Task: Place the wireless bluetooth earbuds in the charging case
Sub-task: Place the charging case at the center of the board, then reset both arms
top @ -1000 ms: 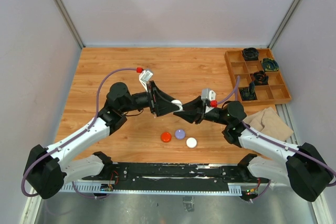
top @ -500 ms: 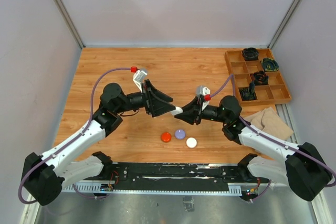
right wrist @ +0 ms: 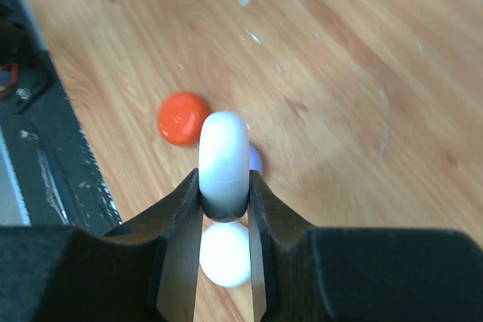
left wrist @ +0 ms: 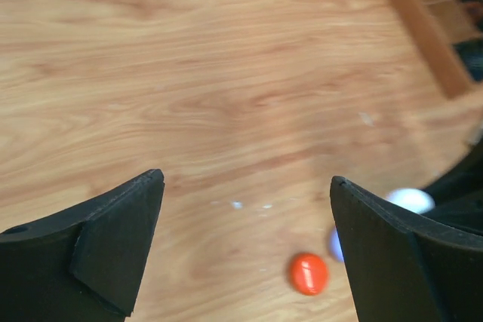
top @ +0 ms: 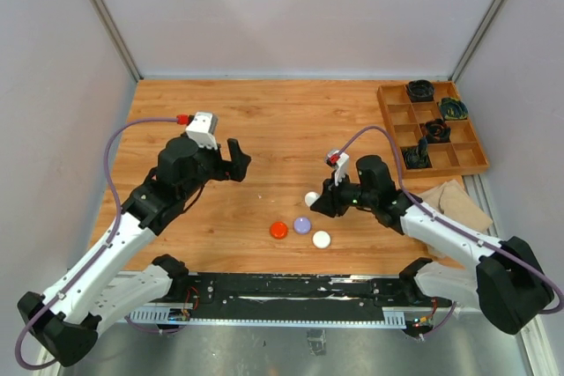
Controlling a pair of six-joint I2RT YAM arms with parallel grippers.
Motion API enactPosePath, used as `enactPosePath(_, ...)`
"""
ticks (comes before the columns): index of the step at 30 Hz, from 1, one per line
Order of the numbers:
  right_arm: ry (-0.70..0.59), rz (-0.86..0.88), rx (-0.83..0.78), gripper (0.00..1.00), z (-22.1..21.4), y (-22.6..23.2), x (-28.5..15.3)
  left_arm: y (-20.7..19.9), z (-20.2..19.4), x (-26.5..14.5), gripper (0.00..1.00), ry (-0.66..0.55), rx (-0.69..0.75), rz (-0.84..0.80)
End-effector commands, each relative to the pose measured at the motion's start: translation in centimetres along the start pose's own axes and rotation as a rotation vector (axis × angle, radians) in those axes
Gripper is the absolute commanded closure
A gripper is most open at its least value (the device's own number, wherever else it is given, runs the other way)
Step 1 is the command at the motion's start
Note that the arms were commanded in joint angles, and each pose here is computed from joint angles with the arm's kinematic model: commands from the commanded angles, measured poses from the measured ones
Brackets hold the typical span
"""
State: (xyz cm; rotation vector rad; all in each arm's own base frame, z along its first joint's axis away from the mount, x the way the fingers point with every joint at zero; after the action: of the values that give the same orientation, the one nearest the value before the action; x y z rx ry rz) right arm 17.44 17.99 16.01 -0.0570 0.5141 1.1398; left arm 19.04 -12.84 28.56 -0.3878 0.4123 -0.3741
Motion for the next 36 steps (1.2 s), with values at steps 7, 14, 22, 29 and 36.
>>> enactPosePath(7, 0.285, -0.124, 0.236, 0.90, -4.4, -2.1, 0.8, 7.3, -0.8, 0.5, 0.01, -0.061, 0.001, 0.363)
enactPosePath(14, 0.346, -0.121, 0.306, 0.84, -5.5, -2.4, 1.8, 9.1, -0.2, -0.4, 0.01, -0.126, -0.086, 0.400)
enactPosePath(22, 0.381, -0.228, 0.350, 0.45, -6.4, -3.6, 1.4, 8.1, 1.3, -1.6, 0.01, -0.176, -0.143, 0.374)
enactPosePath(29, 0.350, -0.364, 0.332, 0.01, -4.6, -3.9, -2.0, 6.6, 2.1, -5.0, 0.01, -0.269, -0.136, 0.287)
enactPosePath(36, 0.264, -0.698, 0.331, 0.01, -0.3, -3.1, -8.4, 4.9, 3.0, -10.2, 0.01, -0.482, -0.159, 0.164)
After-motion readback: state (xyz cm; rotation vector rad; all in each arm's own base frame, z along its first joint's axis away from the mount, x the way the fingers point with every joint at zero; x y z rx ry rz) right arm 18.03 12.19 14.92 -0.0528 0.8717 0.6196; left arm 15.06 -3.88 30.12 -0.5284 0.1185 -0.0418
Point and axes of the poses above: each gripper's point midway between its finger pads, its own x axis out along the fingers, its own y axis along the line the jaws close on, z = x × y, the point moved 9 cm from there along -x, back along the fingers, and after that the axes turned 10 degrees about -x, right-handed, at the moved point
